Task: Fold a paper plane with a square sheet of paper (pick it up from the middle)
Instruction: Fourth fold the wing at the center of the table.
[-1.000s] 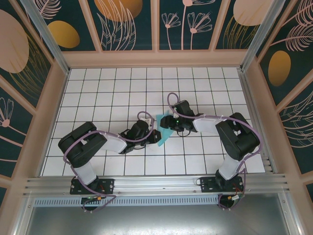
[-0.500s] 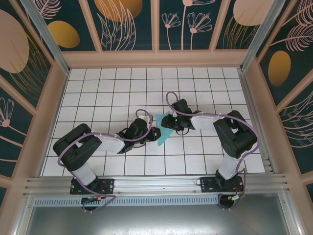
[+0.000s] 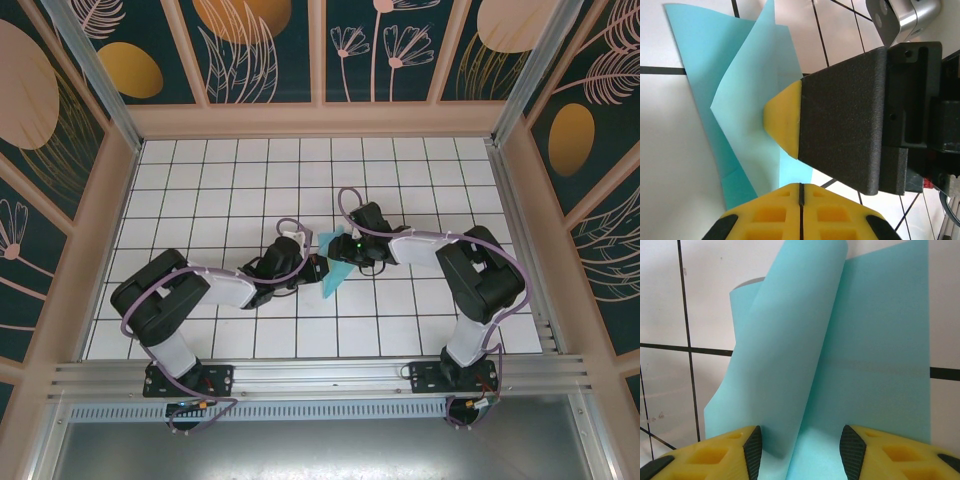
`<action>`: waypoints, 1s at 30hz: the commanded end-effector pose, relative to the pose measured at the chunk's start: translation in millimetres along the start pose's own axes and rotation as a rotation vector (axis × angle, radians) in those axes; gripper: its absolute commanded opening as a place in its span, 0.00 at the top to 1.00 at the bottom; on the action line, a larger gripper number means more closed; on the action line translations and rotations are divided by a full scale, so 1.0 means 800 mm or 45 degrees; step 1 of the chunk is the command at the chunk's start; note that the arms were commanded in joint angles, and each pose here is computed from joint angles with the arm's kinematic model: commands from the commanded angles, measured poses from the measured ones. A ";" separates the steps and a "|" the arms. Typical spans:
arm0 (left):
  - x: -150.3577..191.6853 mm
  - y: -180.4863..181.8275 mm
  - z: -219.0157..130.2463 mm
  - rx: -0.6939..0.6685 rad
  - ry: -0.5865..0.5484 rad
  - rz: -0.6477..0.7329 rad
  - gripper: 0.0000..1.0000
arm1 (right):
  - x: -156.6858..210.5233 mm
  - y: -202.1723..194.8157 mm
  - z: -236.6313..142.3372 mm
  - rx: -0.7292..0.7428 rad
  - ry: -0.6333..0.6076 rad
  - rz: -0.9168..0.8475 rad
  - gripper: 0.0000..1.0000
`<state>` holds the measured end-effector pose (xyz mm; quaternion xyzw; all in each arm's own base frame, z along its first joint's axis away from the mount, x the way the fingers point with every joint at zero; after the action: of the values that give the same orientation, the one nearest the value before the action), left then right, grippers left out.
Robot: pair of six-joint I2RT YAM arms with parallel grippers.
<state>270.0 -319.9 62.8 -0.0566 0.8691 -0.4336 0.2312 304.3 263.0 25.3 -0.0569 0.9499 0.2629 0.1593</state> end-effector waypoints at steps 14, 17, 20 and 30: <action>0.007 0.017 0.018 -0.060 0.049 -0.006 0.94 | 0.096 -0.073 0.034 0.277 0.312 0.055 0.46; 0.008 0.019 0.020 -0.063 0.054 -0.012 0.94 | 0.097 -0.074 0.035 0.280 0.315 0.053 0.46; 0.009 0.019 0.022 -0.058 0.061 -0.015 0.94 | 0.098 -0.074 0.035 0.286 0.320 0.048 0.47; 0.011 0.018 0.025 -0.044 0.075 -0.023 0.94 | 0.105 -0.081 0.041 0.324 0.346 0.042 0.53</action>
<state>269.9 -323.4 38.4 -0.0574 0.8832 -0.4167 0.2076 307.4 266.2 22.5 -0.0593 0.9526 0.2511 0.1610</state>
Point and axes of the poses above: each hand's point on the last joint's axis, 136 mm out from that joint toward the fingers, its own z axis out along the fingers, its own y axis along the line the jaws close on, x = y × z, the point moved 1 cm from there along -z, back along the fingers, and after that the axes turned 8 degrees about -z, right-handed, at the moved point
